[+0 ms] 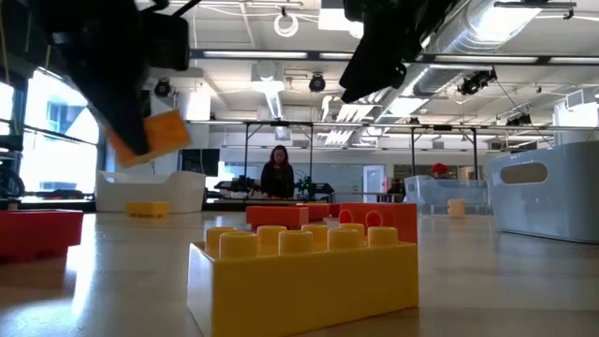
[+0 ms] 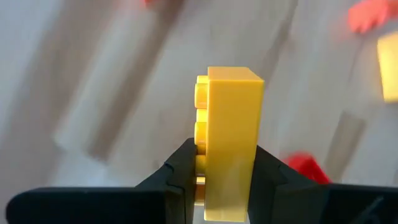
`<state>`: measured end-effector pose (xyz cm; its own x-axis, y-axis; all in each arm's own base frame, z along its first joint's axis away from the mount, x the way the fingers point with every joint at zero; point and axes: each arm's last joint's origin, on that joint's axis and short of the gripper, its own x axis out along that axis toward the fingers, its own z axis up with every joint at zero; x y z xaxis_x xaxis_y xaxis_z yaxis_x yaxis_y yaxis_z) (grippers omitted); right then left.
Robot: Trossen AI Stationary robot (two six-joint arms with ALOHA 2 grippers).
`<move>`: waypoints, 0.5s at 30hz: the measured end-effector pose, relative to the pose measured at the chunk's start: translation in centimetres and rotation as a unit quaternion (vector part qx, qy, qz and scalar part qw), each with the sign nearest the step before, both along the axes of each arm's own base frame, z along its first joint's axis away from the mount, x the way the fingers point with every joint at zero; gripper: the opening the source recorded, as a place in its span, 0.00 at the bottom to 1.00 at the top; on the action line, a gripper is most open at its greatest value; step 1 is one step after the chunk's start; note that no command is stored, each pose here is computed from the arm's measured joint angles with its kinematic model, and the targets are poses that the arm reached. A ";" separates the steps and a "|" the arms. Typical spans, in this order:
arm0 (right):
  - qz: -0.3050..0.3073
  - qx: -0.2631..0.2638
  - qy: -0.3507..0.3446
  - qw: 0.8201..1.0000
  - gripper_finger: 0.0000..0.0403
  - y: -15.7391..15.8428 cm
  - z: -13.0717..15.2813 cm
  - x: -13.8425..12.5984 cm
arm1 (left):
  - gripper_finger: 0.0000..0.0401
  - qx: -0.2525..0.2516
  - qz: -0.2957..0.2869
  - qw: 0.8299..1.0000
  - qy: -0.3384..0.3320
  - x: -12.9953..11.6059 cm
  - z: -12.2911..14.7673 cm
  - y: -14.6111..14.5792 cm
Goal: Sort & place blocks by color
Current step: Put the yellow game piece into the transparent bin
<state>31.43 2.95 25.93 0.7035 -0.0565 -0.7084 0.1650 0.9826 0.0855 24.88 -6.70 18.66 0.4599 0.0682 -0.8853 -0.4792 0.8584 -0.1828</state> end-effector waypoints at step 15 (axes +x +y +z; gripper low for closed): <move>0.107 -0.028 -0.104 0.988 0.49 0.7 -0.1 2.8 | 0.18 0.111 -0.101 0.980 -0.133 3.0 2.1 4.3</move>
<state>34.26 3.64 25.83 0.8334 0.0746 -0.5476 -0.0622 0.9972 0.0413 27.87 -2.43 20.79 0.6966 0.1286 -0.7058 -0.2558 0.9637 -0.0770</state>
